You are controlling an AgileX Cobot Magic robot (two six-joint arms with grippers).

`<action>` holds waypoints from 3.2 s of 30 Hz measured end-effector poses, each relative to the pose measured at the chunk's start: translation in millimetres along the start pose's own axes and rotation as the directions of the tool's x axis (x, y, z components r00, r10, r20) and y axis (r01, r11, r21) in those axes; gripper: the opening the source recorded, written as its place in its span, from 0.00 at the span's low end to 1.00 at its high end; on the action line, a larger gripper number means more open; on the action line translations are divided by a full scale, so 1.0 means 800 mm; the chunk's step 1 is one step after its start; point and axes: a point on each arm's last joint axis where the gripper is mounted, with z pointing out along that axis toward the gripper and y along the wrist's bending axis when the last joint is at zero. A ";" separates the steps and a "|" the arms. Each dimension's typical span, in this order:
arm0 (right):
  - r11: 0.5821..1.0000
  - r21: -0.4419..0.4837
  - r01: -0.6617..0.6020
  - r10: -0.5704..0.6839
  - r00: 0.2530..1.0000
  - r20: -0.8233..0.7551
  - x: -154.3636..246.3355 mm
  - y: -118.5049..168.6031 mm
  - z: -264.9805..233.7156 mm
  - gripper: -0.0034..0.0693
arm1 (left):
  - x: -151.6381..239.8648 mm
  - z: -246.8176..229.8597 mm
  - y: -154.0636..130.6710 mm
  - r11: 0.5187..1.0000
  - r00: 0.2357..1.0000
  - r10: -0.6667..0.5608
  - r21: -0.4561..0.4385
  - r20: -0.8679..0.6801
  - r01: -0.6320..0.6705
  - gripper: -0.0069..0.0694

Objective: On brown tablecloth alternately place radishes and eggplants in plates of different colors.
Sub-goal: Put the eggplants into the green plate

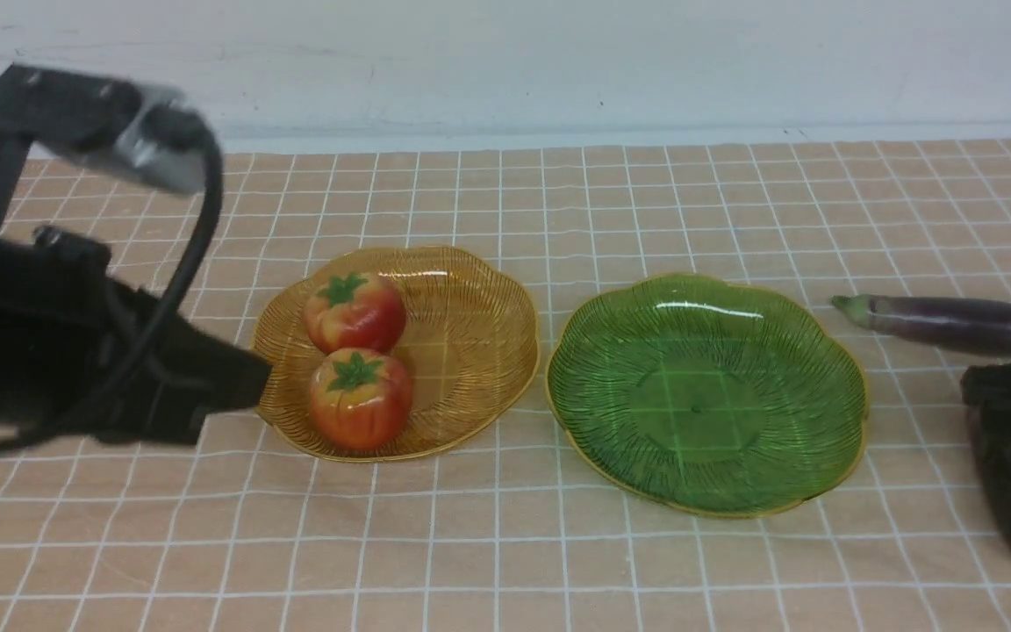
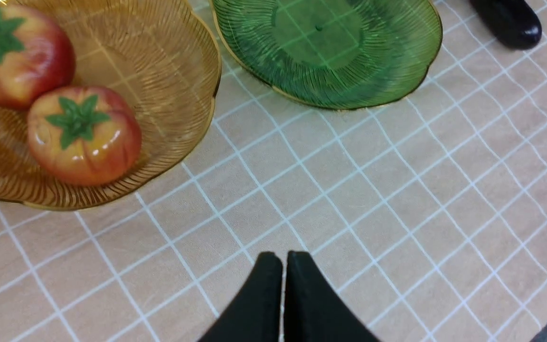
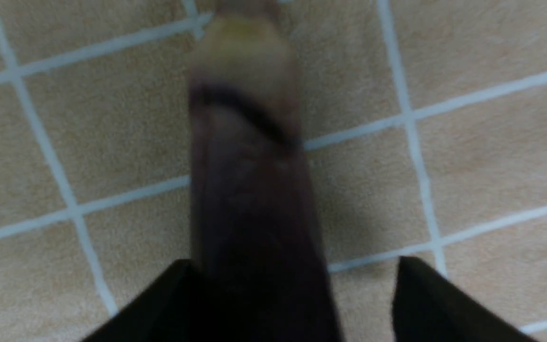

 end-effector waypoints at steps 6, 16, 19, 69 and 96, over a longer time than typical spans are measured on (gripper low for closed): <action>1.000 0.000 0.009 -0.009 1.000 -0.026 -0.001 0.001 0.000 0.49 | 0.004 -0.016 -0.008 0.999 0.999 0.029 -0.017 0.038 -0.028 0.09; 0.985 -0.170 0.026 0.000 0.988 0.152 -0.024 0.034 -0.113 0.50 | 0.005 -0.017 -0.009 0.999 0.999 0.034 -0.022 0.041 -0.033 0.09; 0.950 -0.280 0.140 -0.064 0.962 0.265 -0.025 0.080 -0.146 0.50 | 0.005 -0.017 -0.009 0.999 0.999 0.034 -0.023 0.042 -0.033 0.09; 0.714 -0.034 0.699 -0.679 0.703 0.213 -0.147 0.030 -0.061 0.74 | 0.012 -0.017 -0.012 1.000 1.000 0.001 0.006 -0.017 -0.001 0.09; 0.775 -0.109 0.622 -0.620 0.783 0.057 -0.146 0.032 0.011 0.56 | 0.013 -0.017 -0.013 1.000 0.999 -0.021 0.011 -0.029 0.021 0.09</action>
